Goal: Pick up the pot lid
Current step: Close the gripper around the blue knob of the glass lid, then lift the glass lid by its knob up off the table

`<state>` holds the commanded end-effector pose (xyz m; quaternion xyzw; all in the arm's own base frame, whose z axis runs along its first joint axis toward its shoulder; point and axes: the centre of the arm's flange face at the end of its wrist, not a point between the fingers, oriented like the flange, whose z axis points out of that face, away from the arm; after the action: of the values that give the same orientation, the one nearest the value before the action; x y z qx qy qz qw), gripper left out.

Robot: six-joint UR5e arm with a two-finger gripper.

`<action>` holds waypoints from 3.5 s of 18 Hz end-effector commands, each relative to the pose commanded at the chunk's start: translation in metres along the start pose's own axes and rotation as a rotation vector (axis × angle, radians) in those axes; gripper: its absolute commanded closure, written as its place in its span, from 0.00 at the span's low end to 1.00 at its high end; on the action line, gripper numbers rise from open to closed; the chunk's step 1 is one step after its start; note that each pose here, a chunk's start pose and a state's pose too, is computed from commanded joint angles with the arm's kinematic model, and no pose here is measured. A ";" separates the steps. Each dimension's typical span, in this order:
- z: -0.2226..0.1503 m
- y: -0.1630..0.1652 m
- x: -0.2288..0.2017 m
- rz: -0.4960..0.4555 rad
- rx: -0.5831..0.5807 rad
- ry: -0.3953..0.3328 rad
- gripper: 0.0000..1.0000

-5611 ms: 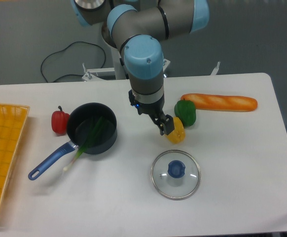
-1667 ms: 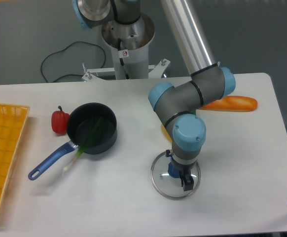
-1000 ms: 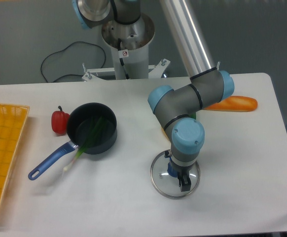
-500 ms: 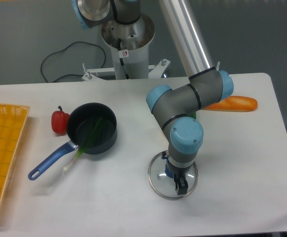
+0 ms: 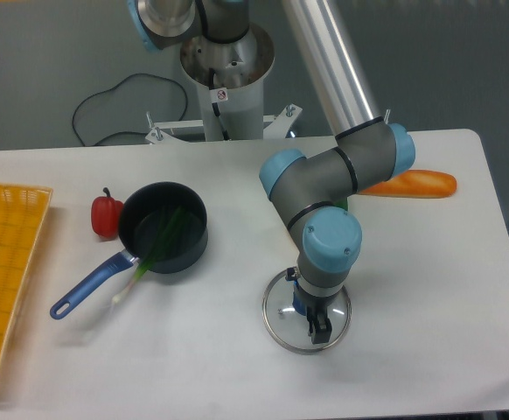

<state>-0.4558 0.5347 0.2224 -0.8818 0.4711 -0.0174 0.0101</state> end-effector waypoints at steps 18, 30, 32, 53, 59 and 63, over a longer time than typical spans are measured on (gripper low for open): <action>0.011 0.008 0.001 0.180 -0.062 0.059 0.03; 0.008 0.012 0.000 0.171 -0.065 0.059 0.33; 0.007 0.013 0.000 0.168 -0.065 0.058 0.39; -0.105 0.014 0.065 -0.237 -0.081 0.017 0.49; -0.126 0.010 0.073 -0.347 -0.085 -0.012 0.49; -0.141 0.006 0.084 -0.417 -0.074 -0.006 0.49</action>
<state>-0.4196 0.4619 0.3644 -0.9601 0.2787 0.0008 -0.0250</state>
